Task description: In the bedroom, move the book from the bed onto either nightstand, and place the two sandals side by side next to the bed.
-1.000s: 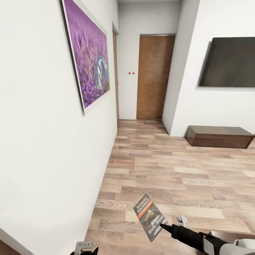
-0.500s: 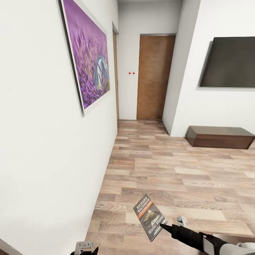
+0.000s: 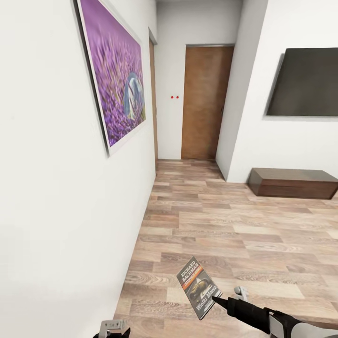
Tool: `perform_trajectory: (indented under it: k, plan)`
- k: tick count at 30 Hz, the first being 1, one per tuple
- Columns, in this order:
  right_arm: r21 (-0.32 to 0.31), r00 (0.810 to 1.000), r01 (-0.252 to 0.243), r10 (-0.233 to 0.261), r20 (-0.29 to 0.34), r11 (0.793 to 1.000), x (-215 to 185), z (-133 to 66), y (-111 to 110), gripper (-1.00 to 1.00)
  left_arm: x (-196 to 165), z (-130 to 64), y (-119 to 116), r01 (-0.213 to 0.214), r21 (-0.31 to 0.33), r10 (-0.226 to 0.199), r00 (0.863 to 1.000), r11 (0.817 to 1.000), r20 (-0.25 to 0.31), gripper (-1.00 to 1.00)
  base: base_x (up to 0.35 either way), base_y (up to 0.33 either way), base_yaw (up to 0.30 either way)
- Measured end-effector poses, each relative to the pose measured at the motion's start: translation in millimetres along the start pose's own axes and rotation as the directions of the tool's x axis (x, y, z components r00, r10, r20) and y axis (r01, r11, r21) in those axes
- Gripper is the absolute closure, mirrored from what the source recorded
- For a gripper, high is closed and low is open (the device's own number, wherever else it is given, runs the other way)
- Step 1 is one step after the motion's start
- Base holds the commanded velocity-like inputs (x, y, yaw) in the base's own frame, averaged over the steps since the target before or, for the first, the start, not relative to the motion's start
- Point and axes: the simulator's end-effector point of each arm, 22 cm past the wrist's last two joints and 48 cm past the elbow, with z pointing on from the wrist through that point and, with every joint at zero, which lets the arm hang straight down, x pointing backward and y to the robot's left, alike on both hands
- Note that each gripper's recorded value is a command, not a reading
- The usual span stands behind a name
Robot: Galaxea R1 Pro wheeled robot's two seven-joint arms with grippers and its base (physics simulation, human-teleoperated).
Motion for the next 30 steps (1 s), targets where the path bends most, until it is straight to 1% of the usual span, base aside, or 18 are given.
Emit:
perform_trajectory:
  k: [11, 21, 26, 30]
  plan:
    - [-0.001, 1.0, -0.001, 0.001, 0.003, 1.0, -0.6, 0.1, 0.4, 1.0, 0.0, -0.1, 0.0, 0.0, 0.0, 0.0, 1.0, 1.0, 0.0, -1.0, 0.255, 0.0, 0.0]
    - [0.0, 1.0, -0.001, 0.001, 0.002, 1.0, -0.4, 0.2, 0.0, 1.0, 0.2, 0.1, 0.0, 0.0, 0.0, 0.0, 1.0, 1.0, 0.0, -1.0, 0.037, 0.0, 0.0]
    - [0.0, 1.0, 0.0, 0.0, 0.001, 1.0, -0.3, -0.1, 0.2, 1.0, 0.4, -0.3, 0.0, 0.0, 0.0, 0.0, 1.0, 1.0, 0.0, -1.0, 0.201, 0.0, 0.0]
    - [-0.001, 1.0, -0.001, 0.001, 0.001, 1.0, -0.4, 0.3, 0.4, 1.0, 0.1, 0.0, 0.0, 0.0, 0.0, 0.0, 1.0, 1.0, 0.0, -1.0, 0.068, 0.0, 0.0]
